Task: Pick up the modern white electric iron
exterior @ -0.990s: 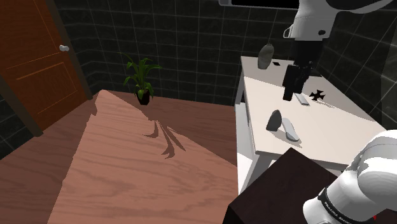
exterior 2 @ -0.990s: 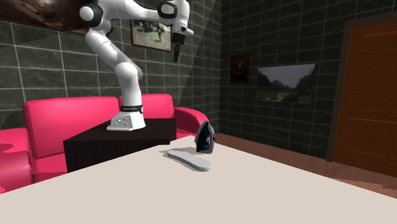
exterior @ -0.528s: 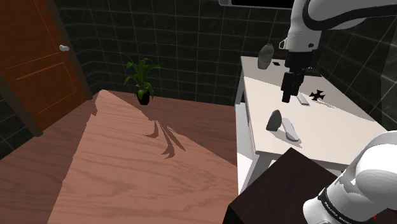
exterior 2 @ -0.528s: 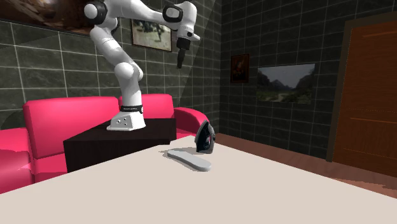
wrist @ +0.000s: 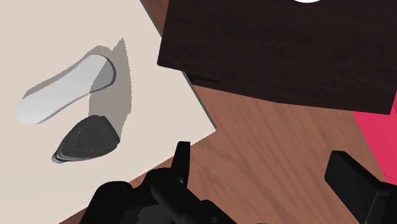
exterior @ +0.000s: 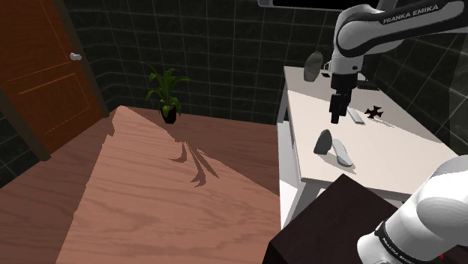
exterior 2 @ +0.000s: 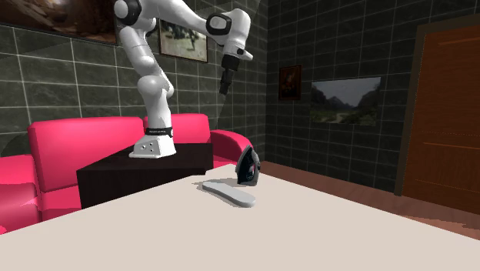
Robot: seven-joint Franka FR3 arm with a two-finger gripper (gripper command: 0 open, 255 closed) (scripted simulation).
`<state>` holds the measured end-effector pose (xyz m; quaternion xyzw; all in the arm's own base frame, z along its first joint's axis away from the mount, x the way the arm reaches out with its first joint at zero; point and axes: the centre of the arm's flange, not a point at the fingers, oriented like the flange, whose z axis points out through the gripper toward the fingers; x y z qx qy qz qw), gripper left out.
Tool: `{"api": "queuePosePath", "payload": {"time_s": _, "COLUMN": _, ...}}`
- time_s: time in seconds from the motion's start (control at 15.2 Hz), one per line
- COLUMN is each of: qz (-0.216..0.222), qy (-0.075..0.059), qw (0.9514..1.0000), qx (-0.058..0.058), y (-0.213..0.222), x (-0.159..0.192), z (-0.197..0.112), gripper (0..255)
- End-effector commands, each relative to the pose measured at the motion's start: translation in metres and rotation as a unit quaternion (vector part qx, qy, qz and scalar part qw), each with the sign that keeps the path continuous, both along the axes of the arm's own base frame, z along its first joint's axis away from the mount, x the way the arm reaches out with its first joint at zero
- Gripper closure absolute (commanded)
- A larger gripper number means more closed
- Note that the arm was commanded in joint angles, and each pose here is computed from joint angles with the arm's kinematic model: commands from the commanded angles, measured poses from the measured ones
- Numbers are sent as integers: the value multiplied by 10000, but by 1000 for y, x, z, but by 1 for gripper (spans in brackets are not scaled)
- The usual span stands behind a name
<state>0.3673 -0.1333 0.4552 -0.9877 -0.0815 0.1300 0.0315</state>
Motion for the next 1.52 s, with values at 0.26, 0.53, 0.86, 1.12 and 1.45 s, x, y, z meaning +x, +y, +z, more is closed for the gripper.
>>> {"api": "queuePosePath", "payload": {"time_s": 0.26, "qz": 163, "qy": 197, "qw": 9997, "qx": -48, "y": -60, "x": 29, "z": -45, "gripper": 0}}
{"api": "queuePosePath", "payload": {"time_s": 0.53, "qz": 266, "qy": 328, "qw": 9991, "qx": -77, "y": -99, "x": 49, "z": -74, "gripper": 0}}
{"api": "queuePosePath", "payload": {"time_s": 0.86, "qz": 395, "qy": 492, "qw": 9979, "qx": -114, "y": -149, "x": 73, "z": -112, "gripper": 0}}
{"api": "queuePosePath", "payload": {"time_s": 1.12, "qz": 497, "qy": 622, "qw": 9967, "qx": -144, "y": -188, "x": 93, "z": -142, "gripper": 0}}
{"api": "queuePosePath", "payload": {"time_s": 1.45, "qz": 562, "qy": 704, "qw": 9958, "qx": -163, "y": -212, "x": 106, "z": -172, "gripper": 0}}
